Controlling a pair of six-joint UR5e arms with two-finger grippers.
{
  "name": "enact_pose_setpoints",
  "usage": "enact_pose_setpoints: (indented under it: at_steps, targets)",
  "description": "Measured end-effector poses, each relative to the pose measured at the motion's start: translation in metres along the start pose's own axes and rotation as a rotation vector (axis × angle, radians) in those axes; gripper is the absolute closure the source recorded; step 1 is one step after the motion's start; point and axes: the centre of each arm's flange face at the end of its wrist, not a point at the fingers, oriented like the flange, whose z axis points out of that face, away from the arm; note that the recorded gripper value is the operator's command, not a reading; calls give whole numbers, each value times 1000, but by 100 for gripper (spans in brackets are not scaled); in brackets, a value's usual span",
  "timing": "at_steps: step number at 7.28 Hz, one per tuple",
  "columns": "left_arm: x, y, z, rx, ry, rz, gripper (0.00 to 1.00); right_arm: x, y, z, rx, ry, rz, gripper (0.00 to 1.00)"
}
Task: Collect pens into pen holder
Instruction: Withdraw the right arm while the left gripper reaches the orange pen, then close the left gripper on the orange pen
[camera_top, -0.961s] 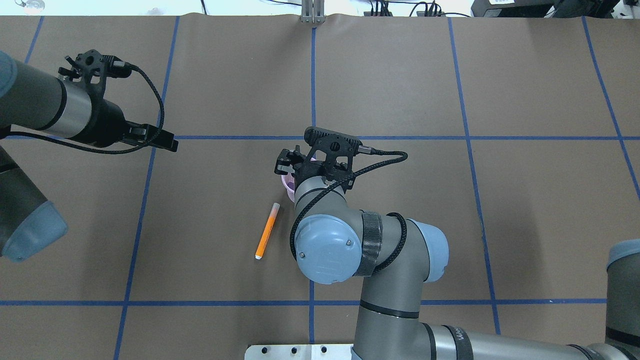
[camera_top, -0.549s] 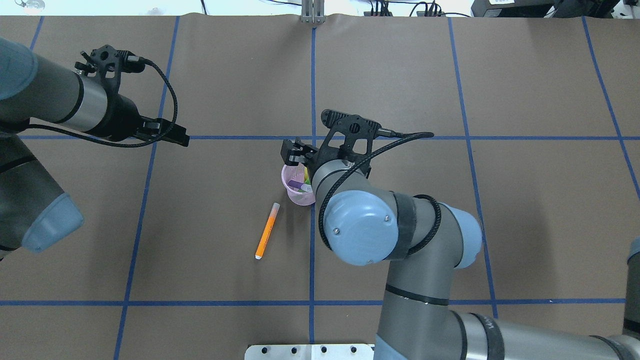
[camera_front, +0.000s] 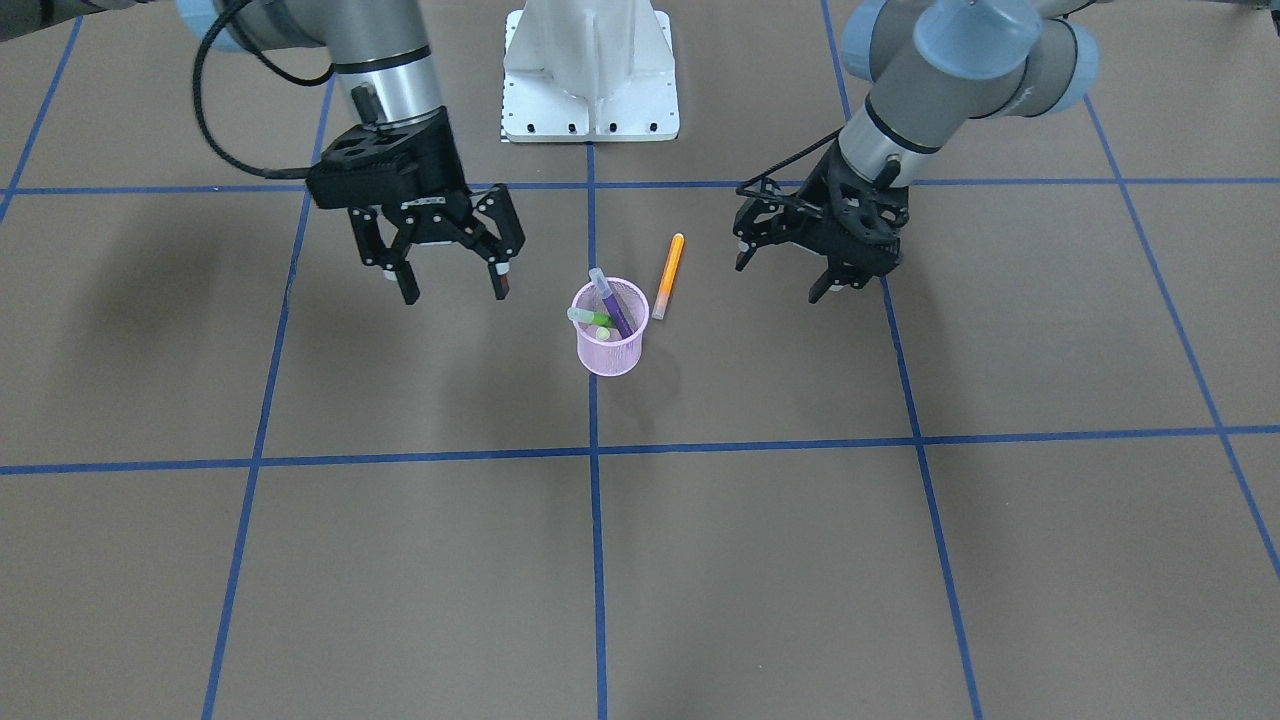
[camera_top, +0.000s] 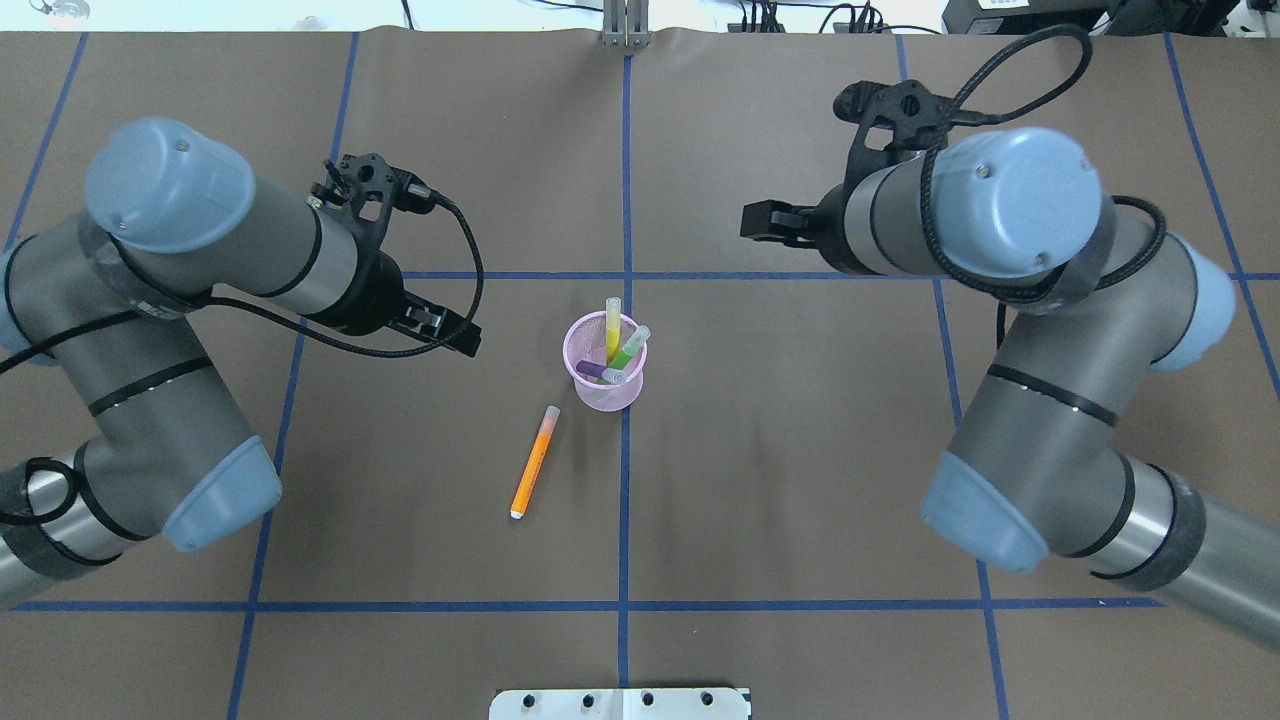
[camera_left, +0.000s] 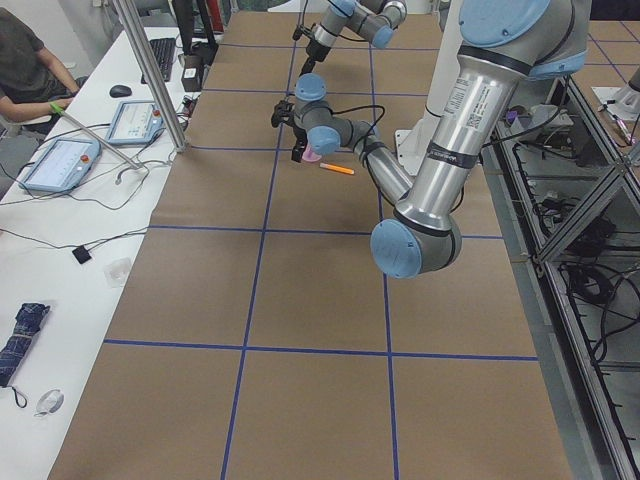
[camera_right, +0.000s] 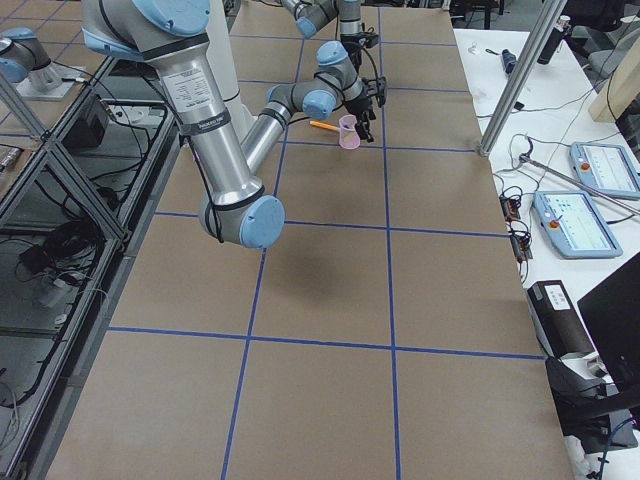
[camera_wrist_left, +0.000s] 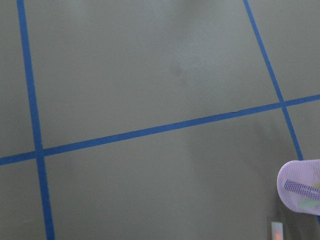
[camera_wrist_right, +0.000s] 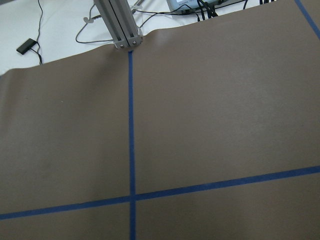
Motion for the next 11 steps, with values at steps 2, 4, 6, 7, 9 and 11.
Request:
enact_pose_setpoints:
  at_steps: [2, 4, 6, 7, 9, 11]
  targets:
    - [52, 10, 41, -102, -92, 109, 14, 58, -38, 7, -110, 36, -21, 0]
    - [80, 2, 85, -158, -140, 134, 22, 105, -72, 16, -219, 37, -34, 0]
    - [87, -5, 107, -185, -156, 130, 22, 119, -78, 20, -242, 40, -38, 0]
    - [90, -2, 115, -197, -158, 129, 22, 120, -78, 20, -244, 40, -39, 0]
    - [97, 8, 128, -222, -157, 131, 25, 121, -79, 20, -245, 41, -38, 0]
    - [99, 11, 133, -233, -158, 132, 33, 121, -78, 20, -245, 40, -38, 0]
